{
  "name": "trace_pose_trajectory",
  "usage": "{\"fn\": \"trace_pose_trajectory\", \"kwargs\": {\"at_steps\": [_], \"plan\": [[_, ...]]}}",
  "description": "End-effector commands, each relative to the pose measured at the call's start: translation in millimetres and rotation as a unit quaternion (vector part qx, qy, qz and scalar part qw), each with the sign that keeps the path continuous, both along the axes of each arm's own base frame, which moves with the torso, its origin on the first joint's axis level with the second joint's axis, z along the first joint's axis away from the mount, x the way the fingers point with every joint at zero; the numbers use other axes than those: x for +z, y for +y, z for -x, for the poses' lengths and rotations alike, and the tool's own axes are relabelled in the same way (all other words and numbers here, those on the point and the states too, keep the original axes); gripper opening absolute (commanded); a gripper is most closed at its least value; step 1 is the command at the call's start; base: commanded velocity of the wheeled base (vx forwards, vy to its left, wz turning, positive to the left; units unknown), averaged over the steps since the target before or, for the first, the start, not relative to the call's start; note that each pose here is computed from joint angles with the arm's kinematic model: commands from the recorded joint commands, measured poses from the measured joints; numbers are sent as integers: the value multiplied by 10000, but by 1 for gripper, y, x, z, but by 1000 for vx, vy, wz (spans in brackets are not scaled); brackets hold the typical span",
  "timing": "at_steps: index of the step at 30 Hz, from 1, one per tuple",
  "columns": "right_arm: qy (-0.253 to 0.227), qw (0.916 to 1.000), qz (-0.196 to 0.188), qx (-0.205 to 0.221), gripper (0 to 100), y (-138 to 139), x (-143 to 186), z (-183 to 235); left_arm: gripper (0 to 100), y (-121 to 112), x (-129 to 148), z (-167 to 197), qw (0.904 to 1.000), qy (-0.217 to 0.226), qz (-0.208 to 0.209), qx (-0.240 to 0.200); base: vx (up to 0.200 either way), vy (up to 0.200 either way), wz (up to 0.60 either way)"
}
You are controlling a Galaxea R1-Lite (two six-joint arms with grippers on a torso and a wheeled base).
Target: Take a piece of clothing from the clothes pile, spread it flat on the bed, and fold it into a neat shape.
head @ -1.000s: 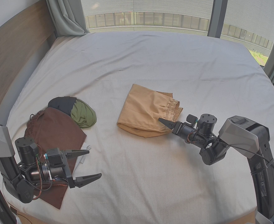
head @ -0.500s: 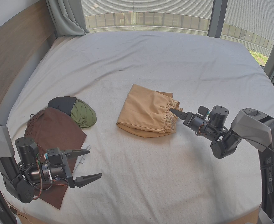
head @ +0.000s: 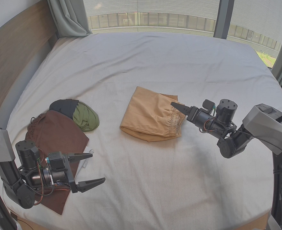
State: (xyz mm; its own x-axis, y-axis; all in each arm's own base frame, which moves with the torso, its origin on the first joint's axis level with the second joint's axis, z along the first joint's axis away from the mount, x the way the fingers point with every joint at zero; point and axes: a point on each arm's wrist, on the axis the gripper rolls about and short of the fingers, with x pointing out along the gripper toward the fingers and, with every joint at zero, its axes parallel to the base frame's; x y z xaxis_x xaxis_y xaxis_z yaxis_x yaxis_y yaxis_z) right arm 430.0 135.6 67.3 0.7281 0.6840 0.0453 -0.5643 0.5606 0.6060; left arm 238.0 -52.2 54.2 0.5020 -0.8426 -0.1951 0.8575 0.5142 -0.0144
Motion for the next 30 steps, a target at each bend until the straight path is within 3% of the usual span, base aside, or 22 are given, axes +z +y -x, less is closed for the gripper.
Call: {"fn": "trace_pose_trajectory", "kwargs": {"at_steps": [1, 23, 30], "plan": [[-57, 9999, -18, 151, 100, 14, 3, 2, 100, 0, 0, 0, 10000, -9, -1, 4, 0, 0, 0], [419, 9978, 496, 112, 100, 19, -77, -10, 100, 1, -2, -1, 10000, 37, -5, 12, 0, 0, 0], [363, 9981, 489, 65, 100, 20, -73, -10, 100, 1, -2, -1, 10000, 45, -11, 10, 0, 0, 0]]}}
